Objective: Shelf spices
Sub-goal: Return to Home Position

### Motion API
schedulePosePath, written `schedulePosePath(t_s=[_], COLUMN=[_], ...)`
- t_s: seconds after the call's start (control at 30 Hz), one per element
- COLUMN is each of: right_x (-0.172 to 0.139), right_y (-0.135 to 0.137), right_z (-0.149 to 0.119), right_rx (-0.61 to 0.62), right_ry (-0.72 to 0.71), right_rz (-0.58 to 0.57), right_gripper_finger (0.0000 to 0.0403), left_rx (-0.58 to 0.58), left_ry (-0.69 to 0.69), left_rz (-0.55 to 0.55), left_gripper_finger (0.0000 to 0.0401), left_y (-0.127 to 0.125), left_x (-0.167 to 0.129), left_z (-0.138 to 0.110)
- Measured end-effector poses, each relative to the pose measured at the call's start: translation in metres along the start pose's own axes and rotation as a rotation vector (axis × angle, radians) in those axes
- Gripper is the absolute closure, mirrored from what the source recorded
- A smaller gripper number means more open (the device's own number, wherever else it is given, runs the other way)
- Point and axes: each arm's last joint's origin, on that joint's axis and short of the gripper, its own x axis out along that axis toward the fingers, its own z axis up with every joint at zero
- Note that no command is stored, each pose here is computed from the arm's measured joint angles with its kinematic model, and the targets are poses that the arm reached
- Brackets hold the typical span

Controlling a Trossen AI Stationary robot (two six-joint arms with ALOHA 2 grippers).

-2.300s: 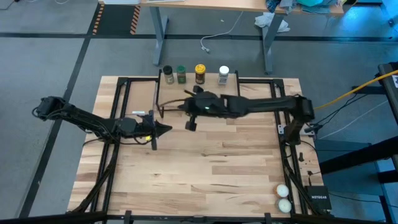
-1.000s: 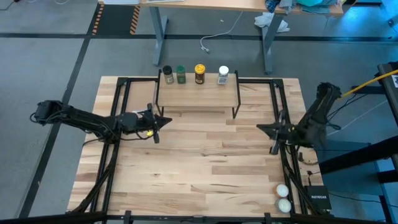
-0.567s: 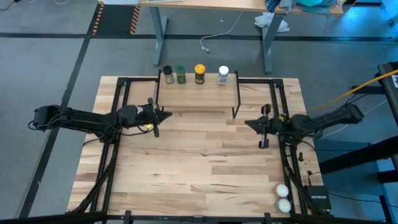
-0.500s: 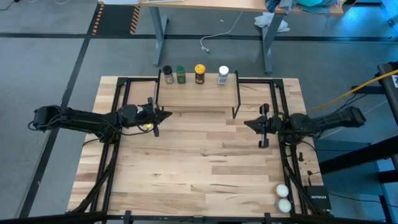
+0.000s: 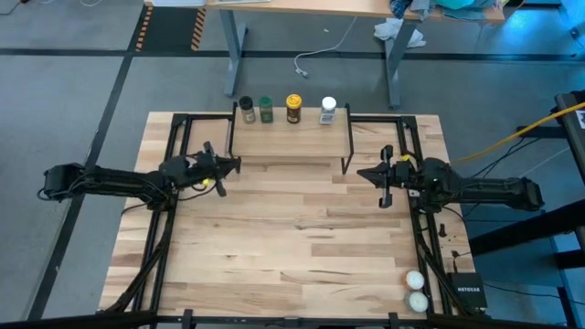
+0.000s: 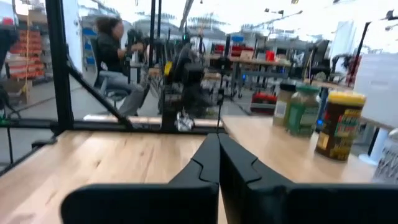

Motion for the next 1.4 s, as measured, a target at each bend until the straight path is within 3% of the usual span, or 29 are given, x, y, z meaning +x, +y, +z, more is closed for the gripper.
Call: schedulePosePath(t_s=[0.47,0.73,1.1,1.4], right_x=[-0.038,-0.039,-0.039,-0.039], right_y=[-0.001,0.0,0.0,0.0], right_z=[0.005,-0.005,-0.005,-0.005], right_rx=[-0.027,-0.023,-0.026,-0.029], right_ry=[-0.046,0.065,0.065,0.072], right_rz=[-0.091,-0.073,-0.074,-0.072], right_gripper_finger=[0.0403,0.0403,0.0403,0.0403], left_rx=[0.08,0.093,0.105,0.092], left_ry=[0.088,0.068,0.087,0.02], left_rz=[-0.025,-0.024,0.004,-0.004], left_gripper_finger=[0.0401,0.0401,0.0401,0.0401], left_y=[0.002,0.003,0.007,0.009], left_x=[-0.015,-0.022,-0.039,-0.054], left_z=[-0.01,-0.005,-0.005,0.0])
